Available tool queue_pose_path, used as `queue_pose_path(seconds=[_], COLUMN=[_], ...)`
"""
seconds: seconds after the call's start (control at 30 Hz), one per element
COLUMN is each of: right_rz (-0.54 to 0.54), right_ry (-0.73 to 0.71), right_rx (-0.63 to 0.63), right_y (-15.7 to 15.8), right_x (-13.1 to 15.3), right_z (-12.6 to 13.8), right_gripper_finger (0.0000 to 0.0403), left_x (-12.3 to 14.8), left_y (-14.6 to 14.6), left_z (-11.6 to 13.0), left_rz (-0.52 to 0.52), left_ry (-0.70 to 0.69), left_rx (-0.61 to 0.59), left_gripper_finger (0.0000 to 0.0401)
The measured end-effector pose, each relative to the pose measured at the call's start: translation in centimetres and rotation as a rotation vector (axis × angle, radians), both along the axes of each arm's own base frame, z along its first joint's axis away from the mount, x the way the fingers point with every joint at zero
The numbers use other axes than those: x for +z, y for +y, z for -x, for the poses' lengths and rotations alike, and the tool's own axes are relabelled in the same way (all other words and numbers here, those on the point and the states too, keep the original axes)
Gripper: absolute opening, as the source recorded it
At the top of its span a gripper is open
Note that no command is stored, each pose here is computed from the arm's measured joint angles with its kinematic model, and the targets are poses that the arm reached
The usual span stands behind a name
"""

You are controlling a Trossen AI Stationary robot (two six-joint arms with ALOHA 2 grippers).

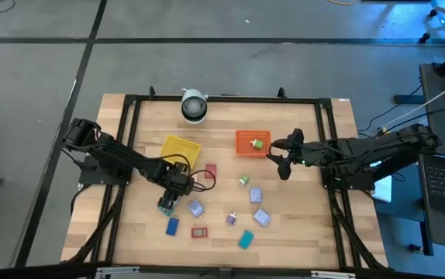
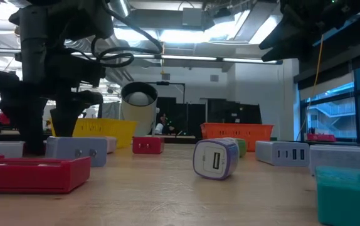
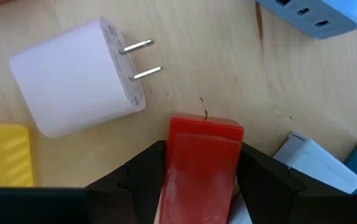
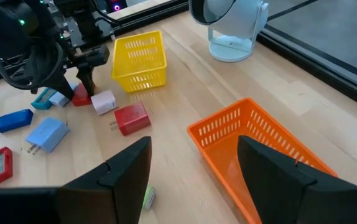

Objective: Pick & Place Office items
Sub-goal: Put the top red digital timer into the yellow bin

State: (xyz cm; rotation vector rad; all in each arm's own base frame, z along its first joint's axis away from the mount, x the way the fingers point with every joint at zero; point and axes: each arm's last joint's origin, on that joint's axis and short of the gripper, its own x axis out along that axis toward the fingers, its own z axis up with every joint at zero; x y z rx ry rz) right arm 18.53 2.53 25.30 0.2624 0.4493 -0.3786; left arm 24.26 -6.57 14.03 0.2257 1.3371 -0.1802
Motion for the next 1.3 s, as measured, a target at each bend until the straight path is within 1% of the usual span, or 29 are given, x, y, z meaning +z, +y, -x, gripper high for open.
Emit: queue_pose_path(seconds=[0.13,0.33,0.5,0.63,0.7,0.83,0.93,1.0,1.07,1.13,1.2,1.3], right_rz=[0.000,0.000,0.006,0.009,0.009,0.007,0.010,0.009,0.009,0.006,-0.014,-0.008], right_ry=[0.000,0.000,0.002,0.003,0.004,0.005,0.010,0.010,0.010,0.003,-0.043,-0.094], right_rx=[0.000,0.000,0.003,0.005,0.005,0.015,0.032,0.032,0.032,0.031,0.024,0.044], right_y=[0.0,0.0,0.0,0.0,0.0,0.0,0.1,0.1,0.1,0.1,0.1,0.2], right_x=[0.0,0.0,0.0,0.0,0.0,0.0,0.0,0.0,0.0,0.0,0.4,0.9], right_z=[0.0,0.0,0.0,0.0,0.0,0.0,0.0,0.0,0.0,0.0,-0.2,-0.5], right_gripper_finger=[0.0240,0.0240,0.0240,0.0240,0.0240,0.0240,0.0240,0.0240,0.0240,0.0240,0.0240,0.0240], left_x=[0.7,0.6,0.8,1.9,3.0,5.8,8.3,10.2,12.1,13.5,14.0,14.2], left_y=[-0.1,0.0,0.0,0.3,0.7,1.7,2.4,2.9,3.2,3.5,3.8,4.4], left_z=[-0.4,0.0,0.0,0.3,0.6,1.4,2.4,3.2,4.0,4.9,6.0,7.9], left_rz=[0.014,0.007,-0.001,-0.017,-0.008,0.002,-0.010,-0.011,0.021,0.060,0.072,0.038], left_ry=[-0.016,0.020,0.013,-0.026,-0.075,-0.206,-0.341,-0.473,-0.658,-0.845,-0.988,-1.115], left_rx=[0.005,0.041,0.069,0.087,0.118,0.186,0.225,0.257,0.285,0.286,0.287,0.324], left_gripper_finger=[0.0155,0.0155,0.0158,0.0155,0.0155,0.0157,0.0159,0.0157,0.0155,0.0155,0.0157,0.0159])
